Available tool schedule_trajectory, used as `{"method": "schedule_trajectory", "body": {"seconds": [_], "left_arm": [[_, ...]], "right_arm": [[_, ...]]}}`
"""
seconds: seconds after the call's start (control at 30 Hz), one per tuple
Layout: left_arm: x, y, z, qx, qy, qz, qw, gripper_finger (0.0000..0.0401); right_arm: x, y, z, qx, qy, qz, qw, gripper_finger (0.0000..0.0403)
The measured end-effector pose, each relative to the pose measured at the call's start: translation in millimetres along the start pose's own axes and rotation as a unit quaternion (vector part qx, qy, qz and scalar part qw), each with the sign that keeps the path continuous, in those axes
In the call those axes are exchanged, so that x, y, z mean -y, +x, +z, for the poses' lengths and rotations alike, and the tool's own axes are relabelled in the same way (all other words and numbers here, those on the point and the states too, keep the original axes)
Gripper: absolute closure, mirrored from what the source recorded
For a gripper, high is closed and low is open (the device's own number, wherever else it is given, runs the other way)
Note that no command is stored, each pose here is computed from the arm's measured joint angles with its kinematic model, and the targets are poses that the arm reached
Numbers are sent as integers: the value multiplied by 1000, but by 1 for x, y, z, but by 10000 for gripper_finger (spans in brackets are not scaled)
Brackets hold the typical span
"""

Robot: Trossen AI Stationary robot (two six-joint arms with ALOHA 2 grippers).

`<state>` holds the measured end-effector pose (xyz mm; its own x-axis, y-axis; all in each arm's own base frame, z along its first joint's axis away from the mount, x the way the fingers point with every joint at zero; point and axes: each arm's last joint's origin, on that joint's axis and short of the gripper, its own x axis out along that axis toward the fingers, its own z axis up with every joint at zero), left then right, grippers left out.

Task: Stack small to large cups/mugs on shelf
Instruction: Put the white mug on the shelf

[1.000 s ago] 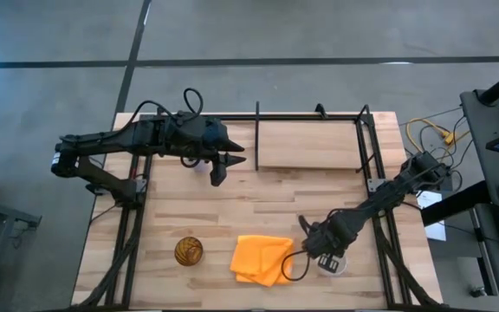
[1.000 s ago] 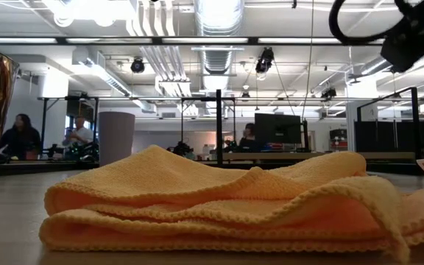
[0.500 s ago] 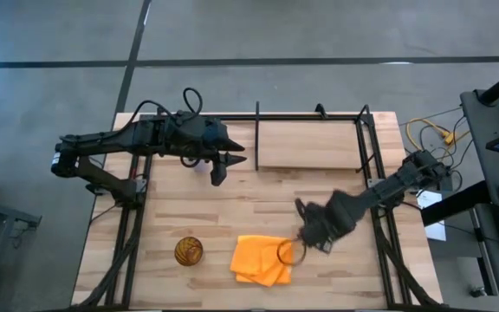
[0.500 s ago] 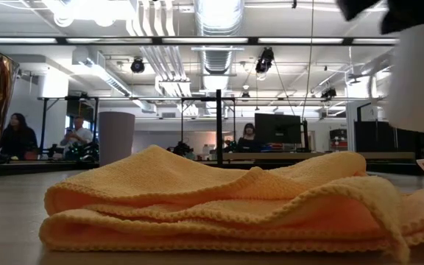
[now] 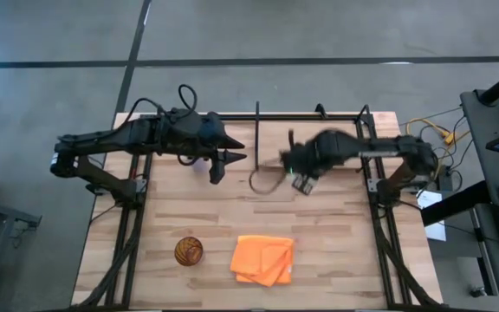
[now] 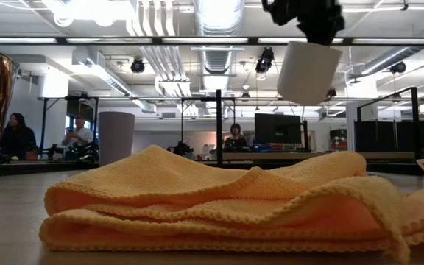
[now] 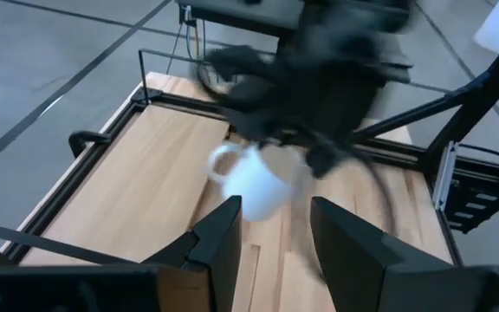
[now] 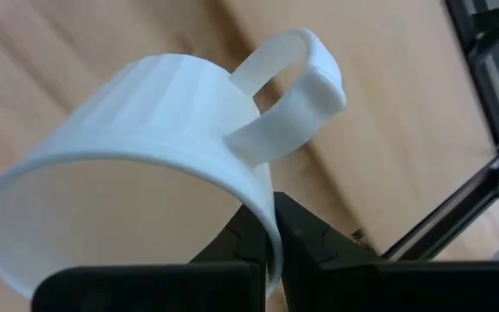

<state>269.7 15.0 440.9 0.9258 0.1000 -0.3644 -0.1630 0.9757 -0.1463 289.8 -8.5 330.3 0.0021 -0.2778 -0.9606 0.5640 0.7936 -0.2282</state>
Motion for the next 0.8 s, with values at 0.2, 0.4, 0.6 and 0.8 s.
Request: {"method": "schedule_trajectory", "body": {"seconds": [0.2, 0.4, 0.6, 0.8], "left_arm": [[0, -12, 3, 14, -1, -6, 1000, 276], [0, -20, 5, 22, -1, -17, 1000, 276], [1, -22, 5, 23, -1, -19, 1000, 276], [1, -22, 5, 23, 0, -22, 1000, 276]], "right_arm": [[45, 14, 25, -13, 1, -5, 1000, 394], [78, 26, 51, 27, 30, 42, 998, 394], [95, 32, 68, 78, 41, 95, 992, 394], [102, 41, 74, 100, 35, 96, 990, 394]]}}
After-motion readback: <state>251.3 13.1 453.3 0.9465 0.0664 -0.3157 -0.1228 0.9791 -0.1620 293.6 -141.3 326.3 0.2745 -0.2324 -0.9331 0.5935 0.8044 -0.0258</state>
